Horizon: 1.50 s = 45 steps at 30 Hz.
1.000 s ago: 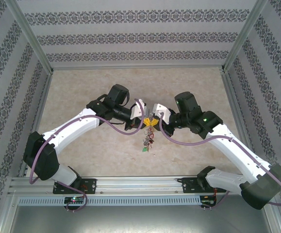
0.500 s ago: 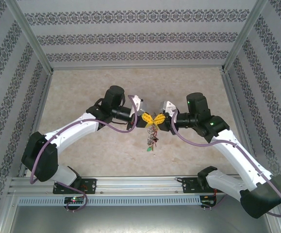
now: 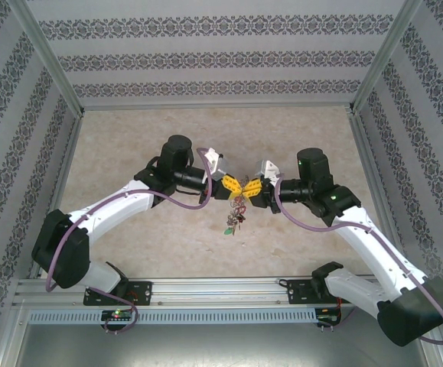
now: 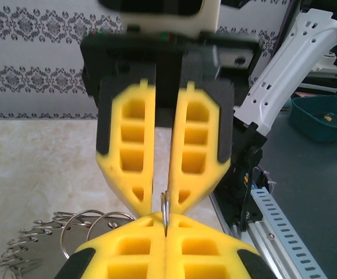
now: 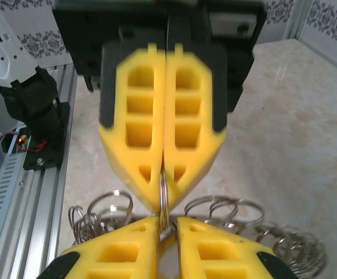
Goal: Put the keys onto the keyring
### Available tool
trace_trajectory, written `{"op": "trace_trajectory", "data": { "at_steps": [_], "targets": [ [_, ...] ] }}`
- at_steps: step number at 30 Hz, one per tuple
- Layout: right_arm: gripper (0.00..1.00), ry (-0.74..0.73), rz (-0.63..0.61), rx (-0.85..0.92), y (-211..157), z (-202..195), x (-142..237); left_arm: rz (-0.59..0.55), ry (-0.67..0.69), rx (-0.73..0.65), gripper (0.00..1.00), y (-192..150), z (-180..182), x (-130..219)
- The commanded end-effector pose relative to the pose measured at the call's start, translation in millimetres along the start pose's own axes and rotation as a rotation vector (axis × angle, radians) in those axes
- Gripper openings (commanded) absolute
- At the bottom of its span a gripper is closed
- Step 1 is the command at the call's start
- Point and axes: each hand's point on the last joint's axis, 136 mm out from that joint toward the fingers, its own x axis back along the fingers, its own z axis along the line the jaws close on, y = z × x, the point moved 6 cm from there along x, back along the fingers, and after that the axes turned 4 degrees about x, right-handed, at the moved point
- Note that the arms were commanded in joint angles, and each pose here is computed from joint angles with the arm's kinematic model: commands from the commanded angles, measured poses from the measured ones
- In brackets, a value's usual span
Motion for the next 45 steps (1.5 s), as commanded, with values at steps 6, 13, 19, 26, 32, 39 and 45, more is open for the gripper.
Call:
{"op": "trace_trajectory", "data": {
  "at_steps": [6, 13, 19, 26, 32, 39, 45],
  "targets": [
    [0.15, -0.010, -0.030, 0.004, -6, -4, 0, -0.103, -0.025, -0.152, 0.00, 37, -15, 8],
    [0.17, -0.122, -0.030, 0.074, 4, -3, 13, -0.016, 0.059, -0.135, 0.00, 23, -7, 8],
    [0.24, -0.167, 0.008, 0.087, 1, -3, 17, 0.027, 0.095, -0.128, 0.00, 16, -2, 8],
    [0.27, -0.110, 0.018, 0.078, 5, -3, 1, 0.094, 0.119, -0.117, 0.00, 10, 4, 7],
    [0.27, -0.077, 0.018, 0.087, 7, -5, -15, 0.125, 0.105, -0.110, 0.00, 7, 2, 5],
    [0.27, -0.151, 0.035, 0.128, 7, -10, -11, 0.145, 0.094, -0.103, 0.00, 3, 0, 4],
    [0.27, -0.161, 0.048, 0.120, 4, -10, -11, 0.161, 0.092, -0.100, 0.00, 0, 1, 2]
  ]
}}
